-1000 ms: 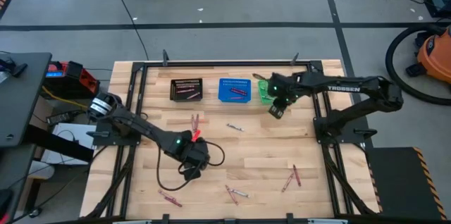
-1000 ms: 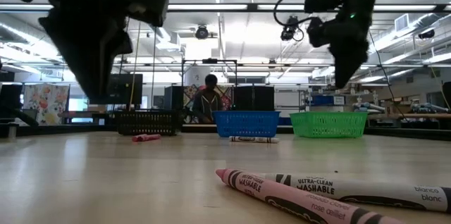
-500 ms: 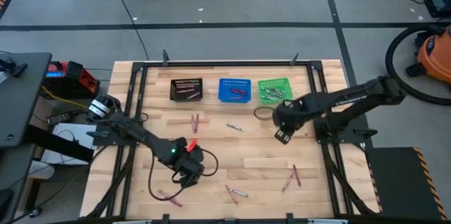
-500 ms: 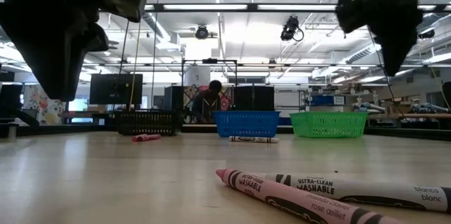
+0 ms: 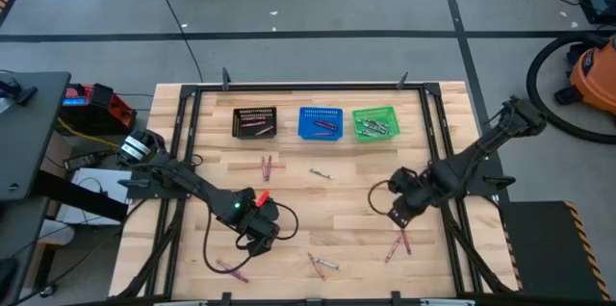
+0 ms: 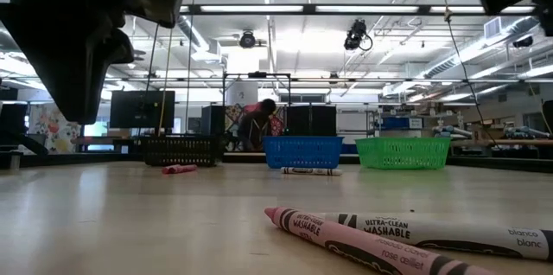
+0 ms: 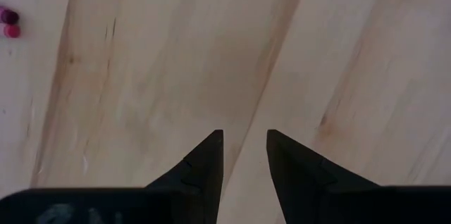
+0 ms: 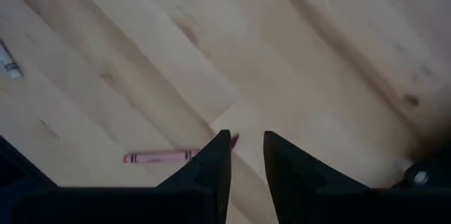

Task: Sort crayons
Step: Put the red crayon into the blue bin

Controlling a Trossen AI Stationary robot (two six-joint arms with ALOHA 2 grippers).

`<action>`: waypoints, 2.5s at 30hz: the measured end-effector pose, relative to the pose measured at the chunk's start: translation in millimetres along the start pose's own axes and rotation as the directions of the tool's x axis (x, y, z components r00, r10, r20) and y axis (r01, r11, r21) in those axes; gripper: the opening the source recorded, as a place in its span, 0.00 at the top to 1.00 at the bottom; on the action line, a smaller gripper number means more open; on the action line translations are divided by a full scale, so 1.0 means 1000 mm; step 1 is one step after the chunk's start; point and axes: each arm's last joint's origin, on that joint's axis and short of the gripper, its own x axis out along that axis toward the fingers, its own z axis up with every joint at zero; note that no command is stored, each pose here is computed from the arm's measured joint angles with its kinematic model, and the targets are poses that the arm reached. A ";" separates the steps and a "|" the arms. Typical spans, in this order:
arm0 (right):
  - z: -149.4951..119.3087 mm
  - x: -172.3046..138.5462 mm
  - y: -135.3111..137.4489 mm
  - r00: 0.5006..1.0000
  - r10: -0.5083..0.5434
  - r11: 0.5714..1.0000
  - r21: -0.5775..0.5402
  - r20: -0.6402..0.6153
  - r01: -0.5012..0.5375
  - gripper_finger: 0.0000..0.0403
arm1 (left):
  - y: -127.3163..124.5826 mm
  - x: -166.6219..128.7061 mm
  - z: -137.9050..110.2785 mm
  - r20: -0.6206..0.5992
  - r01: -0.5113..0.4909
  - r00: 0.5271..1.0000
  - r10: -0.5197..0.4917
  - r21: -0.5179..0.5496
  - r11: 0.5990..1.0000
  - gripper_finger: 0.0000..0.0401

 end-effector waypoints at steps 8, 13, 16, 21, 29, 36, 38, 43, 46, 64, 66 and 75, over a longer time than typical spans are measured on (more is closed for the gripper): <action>-0.022 0.019 0.013 0.995 -0.076 0.997 0.008 -0.058 0.077 0.77 | -0.003 0.000 0.003 0.035 0.019 0.999 -0.019 0.015 1.000 0.70; -0.037 0.038 0.024 0.969 -0.126 0.991 0.005 -0.210 0.130 0.77 | -0.003 0.000 0.005 0.082 -0.005 0.997 0.004 0.013 1.000 0.70; -0.044 0.048 0.028 0.960 -0.162 0.986 0.004 -0.228 0.168 0.77 | -0.002 0.000 0.005 0.086 -0.009 0.996 0.008 0.013 1.000 0.70; -0.053 0.053 0.036 0.968 -0.126 0.991 0.013 -0.216 0.132 0.77 | -0.002 0.000 0.005 0.086 -0.009 0.996 0.008 0.013 1.000 0.70; -0.071 0.064 0.043 0.984 -0.116 0.976 0.171 -0.136 0.138 0.77 | -0.002 0.000 0.005 0.086 -0.009 0.996 0.008 0.012 1.000 0.70; -0.083 0.073 0.044 0.980 -0.146 0.945 0.274 -0.136 0.179 0.77 | -0.002 0.000 0.005 0.086 -0.009 0.996 0.008 0.013 1.000 0.70; -0.084 0.075 0.044 0.978 -0.157 0.938 0.291 -0.134 0.191 0.77 | -0.002 0.000 0.005 0.086 -0.010 0.996 0.008 0.013 1.000 0.70; -0.085 0.084 0.048 0.979 -0.156 0.937 0.294 -0.131 0.189 0.77 | -0.002 0.000 0.005 0.086 -0.009 0.996 0.008 0.013 1.000 0.70; -0.086 0.088 0.052 0.983 -0.136 0.942 0.291 -0.120 0.166 0.77 | -0.002 0.000 0.005 0.086 -0.009 0.996 0.008 0.013 1.000 0.70; -0.087 0.111 0.053 0.972 -0.213 0.936 0.264 -0.104 0.233 0.77 | -0.003 0.000 0.005 0.091 -0.004 0.996 0.003 0.011 1.000 0.70; -0.088 0.111 0.053 0.971 -0.214 0.938 0.254 -0.104 0.235 0.78 | -0.003 0.000 0.005 0.092 -0.003 0.996 0.001 0.011 1.000 0.70; -0.087 0.112 0.052 0.971 -0.216 0.940 0.246 -0.100 0.235 0.89 | -0.005 0.000 0.007 0.106 0.014 0.994 -0.015 0.009 1.000 0.70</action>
